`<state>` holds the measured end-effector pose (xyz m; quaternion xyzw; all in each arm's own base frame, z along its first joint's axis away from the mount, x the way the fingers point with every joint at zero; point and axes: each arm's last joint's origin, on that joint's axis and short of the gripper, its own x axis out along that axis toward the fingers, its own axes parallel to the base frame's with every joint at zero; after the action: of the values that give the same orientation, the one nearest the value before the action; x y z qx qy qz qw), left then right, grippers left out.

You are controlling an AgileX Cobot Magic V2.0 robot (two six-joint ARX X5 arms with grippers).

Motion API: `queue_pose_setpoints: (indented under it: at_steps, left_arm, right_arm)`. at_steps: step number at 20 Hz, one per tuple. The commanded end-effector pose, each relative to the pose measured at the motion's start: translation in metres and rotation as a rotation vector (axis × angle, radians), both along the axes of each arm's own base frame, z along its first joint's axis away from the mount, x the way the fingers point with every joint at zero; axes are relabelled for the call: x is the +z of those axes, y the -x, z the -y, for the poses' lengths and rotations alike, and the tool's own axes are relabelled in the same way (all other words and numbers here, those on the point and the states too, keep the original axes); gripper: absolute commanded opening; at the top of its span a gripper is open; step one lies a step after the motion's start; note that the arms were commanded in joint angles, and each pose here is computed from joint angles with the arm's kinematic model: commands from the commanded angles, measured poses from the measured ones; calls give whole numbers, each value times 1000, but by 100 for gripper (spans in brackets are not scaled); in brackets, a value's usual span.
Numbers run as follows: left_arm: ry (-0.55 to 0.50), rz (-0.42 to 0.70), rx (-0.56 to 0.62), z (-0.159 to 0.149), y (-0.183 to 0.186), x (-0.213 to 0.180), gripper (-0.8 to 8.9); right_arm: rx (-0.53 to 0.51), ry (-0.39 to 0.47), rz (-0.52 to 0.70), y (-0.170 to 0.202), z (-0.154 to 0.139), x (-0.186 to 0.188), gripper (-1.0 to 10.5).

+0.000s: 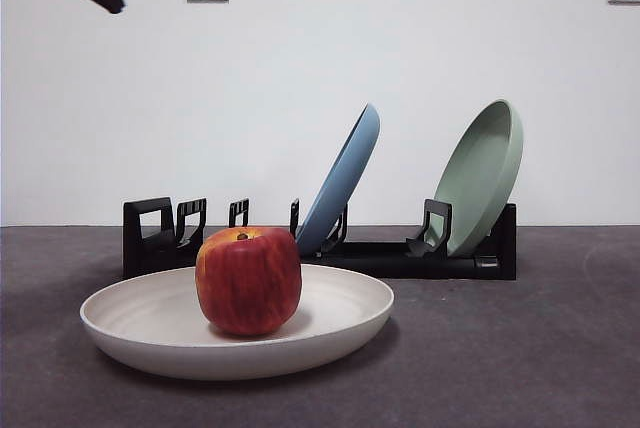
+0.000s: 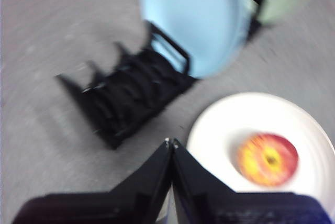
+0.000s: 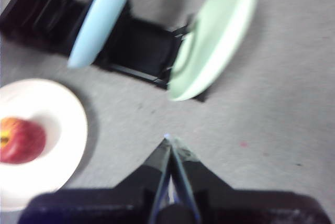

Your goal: Take the yellow plate from the plate rack,put the plate on the table,take the apple from the table,put the apple in the plate

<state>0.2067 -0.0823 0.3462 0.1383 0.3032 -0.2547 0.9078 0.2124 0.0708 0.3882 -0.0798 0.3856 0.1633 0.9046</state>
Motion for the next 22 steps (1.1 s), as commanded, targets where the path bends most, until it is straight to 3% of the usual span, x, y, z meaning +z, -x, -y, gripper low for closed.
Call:
queue_pose_setpoints:
  at_steps: [1, 10, 15, 22]
  left_arm:
    - [92, 5, 66, -12, -6, 3, -9]
    - [192, 195, 113, -24, 8, 31, -9]
    - [219, 256, 111, -27, 19, 33, -9]
    - [273, 273, 134, -32, 39, -11, -9]
  right_arm:
    - [-24, -16, 56, 8, 9, 9, -12]
    - [-53, -164, 374, 54, 23, 32, -12]
    - [-66, -190, 408, 70, 27, -16, -12]
    - [-113, -247, 364, 77, 30, -87, -12]
